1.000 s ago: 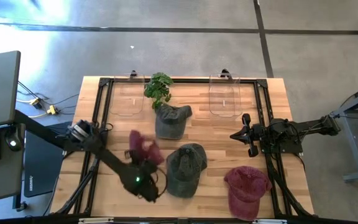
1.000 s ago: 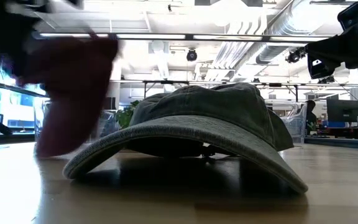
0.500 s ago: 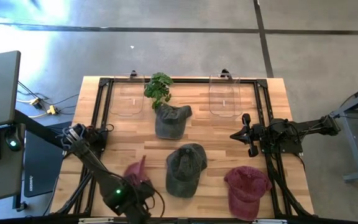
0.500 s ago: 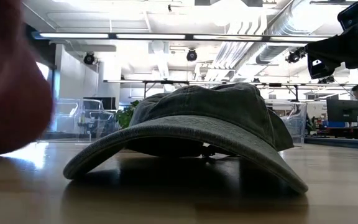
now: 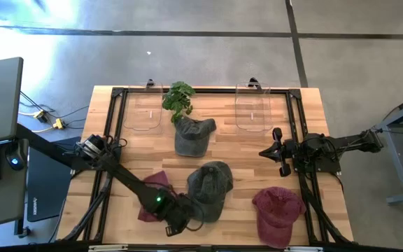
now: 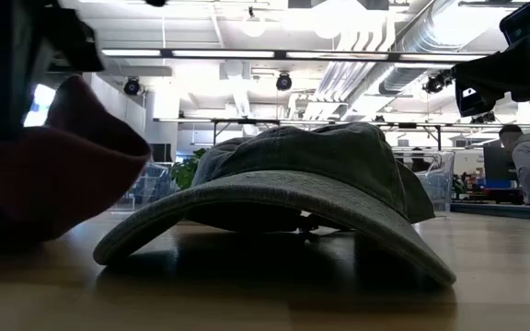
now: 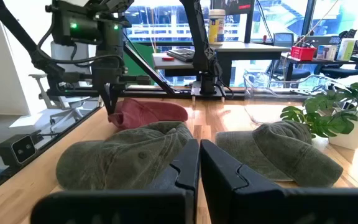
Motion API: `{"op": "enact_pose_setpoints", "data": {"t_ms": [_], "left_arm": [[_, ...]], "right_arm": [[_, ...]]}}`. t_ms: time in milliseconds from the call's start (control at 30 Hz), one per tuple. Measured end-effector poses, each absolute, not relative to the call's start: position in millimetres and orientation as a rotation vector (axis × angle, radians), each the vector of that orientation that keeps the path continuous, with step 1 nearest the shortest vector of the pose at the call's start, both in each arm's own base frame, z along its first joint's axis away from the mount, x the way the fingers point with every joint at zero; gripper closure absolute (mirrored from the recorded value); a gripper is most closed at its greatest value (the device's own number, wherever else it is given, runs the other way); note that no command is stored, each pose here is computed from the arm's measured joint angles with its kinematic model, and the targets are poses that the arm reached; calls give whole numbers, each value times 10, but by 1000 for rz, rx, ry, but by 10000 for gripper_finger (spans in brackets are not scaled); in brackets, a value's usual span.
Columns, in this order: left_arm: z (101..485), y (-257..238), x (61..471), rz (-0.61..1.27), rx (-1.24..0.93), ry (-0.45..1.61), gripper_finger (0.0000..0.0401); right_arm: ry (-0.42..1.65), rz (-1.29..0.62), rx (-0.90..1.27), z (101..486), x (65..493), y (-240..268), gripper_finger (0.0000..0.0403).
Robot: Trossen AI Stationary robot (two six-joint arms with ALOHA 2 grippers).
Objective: Pick & Place hat
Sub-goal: Put the left red cap into the left transparent bin
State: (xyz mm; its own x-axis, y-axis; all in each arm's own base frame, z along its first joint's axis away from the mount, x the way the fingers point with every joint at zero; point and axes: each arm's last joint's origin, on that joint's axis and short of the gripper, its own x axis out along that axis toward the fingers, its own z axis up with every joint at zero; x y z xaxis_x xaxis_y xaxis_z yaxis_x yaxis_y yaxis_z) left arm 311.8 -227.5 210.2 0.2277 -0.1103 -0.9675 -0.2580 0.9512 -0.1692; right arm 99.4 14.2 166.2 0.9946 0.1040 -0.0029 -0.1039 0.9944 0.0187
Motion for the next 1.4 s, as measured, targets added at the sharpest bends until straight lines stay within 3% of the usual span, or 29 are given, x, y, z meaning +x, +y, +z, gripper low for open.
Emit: {"op": "enact_pose_setpoints", "data": {"t_ms": [167,367,467,600,667,767,933,1033,1233,1400], "left_arm": [[2236,-2152,3243,-20,-394,1433,353],[2605,-2230,3097,12,-448,1581,303],[2573,-2338,2946,111,-430,1599,314],[2246,-2431,2781,251,-389,1560,365],[2003,-2471,2809,201,-435,1489,391],[1692,-2475,2842,112,-516,1409,391],[1450,-2419,2714,-16,-573,1557,398],[1528,-2323,2606,-4,-522,1675,400],[2125,-2119,2407,-67,-492,1735,401],[2303,-1926,2387,74,-392,1474,401]], "right_arm": [[4,104,19,1661,994,142,391],[4,104,19,1662,994,142,391],[3,105,18,1662,994,142,391],[3,105,19,1662,994,143,391],[3,104,19,1662,994,142,391],[3,104,19,1662,994,142,391],[3,104,19,1662,994,142,391],[4,104,19,1661,994,142,391],[4,105,18,1661,994,143,391],[4,104,19,1662,994,142,391]]}}
